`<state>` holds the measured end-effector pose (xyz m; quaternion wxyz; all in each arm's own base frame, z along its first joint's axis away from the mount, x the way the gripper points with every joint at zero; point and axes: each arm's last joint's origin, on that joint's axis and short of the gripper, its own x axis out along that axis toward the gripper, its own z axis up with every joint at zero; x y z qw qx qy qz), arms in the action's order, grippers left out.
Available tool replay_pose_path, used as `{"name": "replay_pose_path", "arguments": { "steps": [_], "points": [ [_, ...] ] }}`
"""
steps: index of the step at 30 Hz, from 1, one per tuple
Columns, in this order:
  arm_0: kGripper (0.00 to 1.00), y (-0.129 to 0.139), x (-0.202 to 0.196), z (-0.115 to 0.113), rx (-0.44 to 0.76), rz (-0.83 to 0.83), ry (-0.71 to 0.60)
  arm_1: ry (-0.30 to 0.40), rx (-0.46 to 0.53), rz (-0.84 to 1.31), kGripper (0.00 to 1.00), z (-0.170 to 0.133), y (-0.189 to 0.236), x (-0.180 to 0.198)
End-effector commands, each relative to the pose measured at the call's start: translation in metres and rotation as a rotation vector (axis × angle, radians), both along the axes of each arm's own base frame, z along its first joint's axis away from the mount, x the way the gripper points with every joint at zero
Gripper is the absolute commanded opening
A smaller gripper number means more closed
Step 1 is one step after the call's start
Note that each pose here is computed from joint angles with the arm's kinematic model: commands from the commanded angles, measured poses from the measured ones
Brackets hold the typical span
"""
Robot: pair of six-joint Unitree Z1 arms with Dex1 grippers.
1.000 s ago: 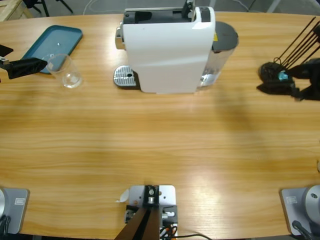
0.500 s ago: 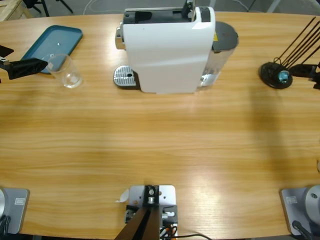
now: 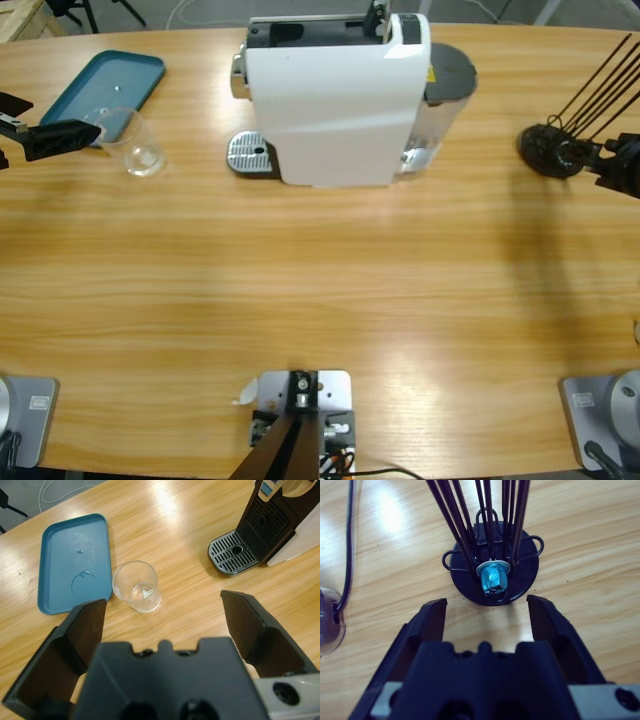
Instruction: Pour coffee
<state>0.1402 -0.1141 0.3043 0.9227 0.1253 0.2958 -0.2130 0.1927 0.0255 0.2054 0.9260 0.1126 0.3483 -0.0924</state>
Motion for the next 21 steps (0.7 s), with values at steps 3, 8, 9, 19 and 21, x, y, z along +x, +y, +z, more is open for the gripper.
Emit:
{"name": "replay_pose_path", "arguments": {
  "steps": [3, 8, 9, 19, 21],
  "points": [
    [0.982, -0.004, 0.001, -0.015, 0.021, -0.009, 0.046, 0.046, -0.01, -0.019, 0.678, -0.016, -0.001, 0.007],
    [0.982, -0.003, 0.001, -0.015, 0.021, -0.009, 0.046, 0.053, -0.02, -0.052, 0.678, -0.019, -0.006, 0.011],
    [0.982, -0.003, 0.001, -0.015, 0.021, -0.009, 0.046, 0.053, -0.021, -0.056, 0.678, -0.019, -0.007, 0.011],
    [0.977, -0.004, 0.001, -0.016, 0.024, -0.009, 0.05, 0.054, -0.025, -0.076, 0.683, -0.022, -0.011, 0.015],
    [0.977, -0.005, 0.001, -0.016, 0.025, -0.01, 0.05, 0.057, -0.028, -0.08, 0.683, -0.023, -0.013, 0.015]
  ]
}}
